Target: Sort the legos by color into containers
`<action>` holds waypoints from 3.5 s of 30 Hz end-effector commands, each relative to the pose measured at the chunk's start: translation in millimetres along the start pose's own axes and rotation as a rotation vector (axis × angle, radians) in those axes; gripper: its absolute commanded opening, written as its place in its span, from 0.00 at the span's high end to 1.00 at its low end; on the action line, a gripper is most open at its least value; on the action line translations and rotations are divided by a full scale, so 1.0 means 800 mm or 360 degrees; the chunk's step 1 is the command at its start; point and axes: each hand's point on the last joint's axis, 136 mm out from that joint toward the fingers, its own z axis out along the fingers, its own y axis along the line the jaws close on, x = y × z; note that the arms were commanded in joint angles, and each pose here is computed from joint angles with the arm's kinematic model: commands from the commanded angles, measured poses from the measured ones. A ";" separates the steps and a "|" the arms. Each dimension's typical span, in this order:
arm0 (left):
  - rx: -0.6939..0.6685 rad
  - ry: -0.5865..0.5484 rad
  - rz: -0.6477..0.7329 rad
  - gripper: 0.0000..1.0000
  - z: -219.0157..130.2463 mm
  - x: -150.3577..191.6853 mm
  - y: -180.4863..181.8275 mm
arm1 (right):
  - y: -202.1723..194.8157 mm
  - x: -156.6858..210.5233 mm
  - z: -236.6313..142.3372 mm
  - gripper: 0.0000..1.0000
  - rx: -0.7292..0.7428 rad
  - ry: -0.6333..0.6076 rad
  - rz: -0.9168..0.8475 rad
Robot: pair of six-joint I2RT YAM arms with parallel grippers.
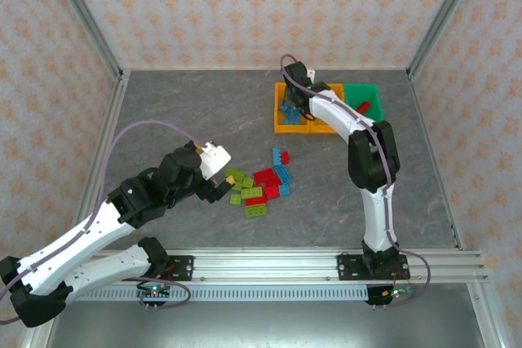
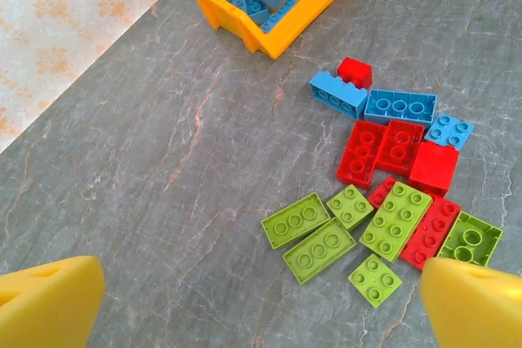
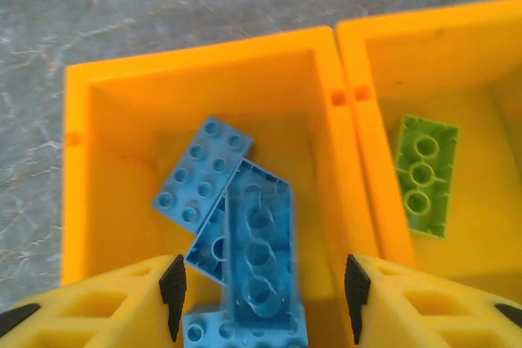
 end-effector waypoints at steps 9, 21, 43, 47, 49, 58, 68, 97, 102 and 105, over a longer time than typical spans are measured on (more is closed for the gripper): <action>-0.0031 -0.0024 -0.0001 0.00 -0.001 -0.002 0.006 | 0.003 0.064 -0.145 0.42 -0.0438 0.0095 0.0085; 0.0008 -0.0002 0.0007 0.00 0.005 -0.001 0.000 | 0.017 0.201 -0.120 0.43 -0.0773 0.0418 0.0201; -0.0060 0.0052 0.0014 0.00 0.010 0.004 0.008 | -0.008 0.261 -0.029 0.60 -0.0474 0.0632 0.0262; -0.0063 0.0052 0.0015 0.00 0.009 0.004 0.008 | -0.018 0.242 -0.037 0.42 -0.0388 0.0556 0.0243; -0.0064 0.0055 0.0016 0.00 0.009 0.005 0.008 | -0.022 0.230 -0.039 0.35 -0.0338 0.0509 0.0252; -0.0078 0.0052 0.0015 0.00 0.008 0.005 0.011 | -0.035 0.210 -0.025 0.36 -0.0142 0.0473 0.0219; -0.0078 0.0042 0.0010 0.00 0.006 0.003 0.011 | -0.035 0.244 -0.016 0.55 -0.0128 0.0568 0.0242; -0.0127 0.0017 -0.0005 0.00 -0.001 0.003 0.019 | -0.264 -0.048 -0.068 0.73 0.0251 -0.0184 0.0833; -0.0142 0.0018 -0.0005 0.00 -0.001 0.004 0.021 | -0.276 -0.063 -0.040 0.42 0.0291 -0.0077 0.0859; -0.0141 0.0026 -0.0006 0.00 0.000 0.004 0.021 | -0.273 -0.062 -0.055 0.26 0.0277 -0.0055 0.0846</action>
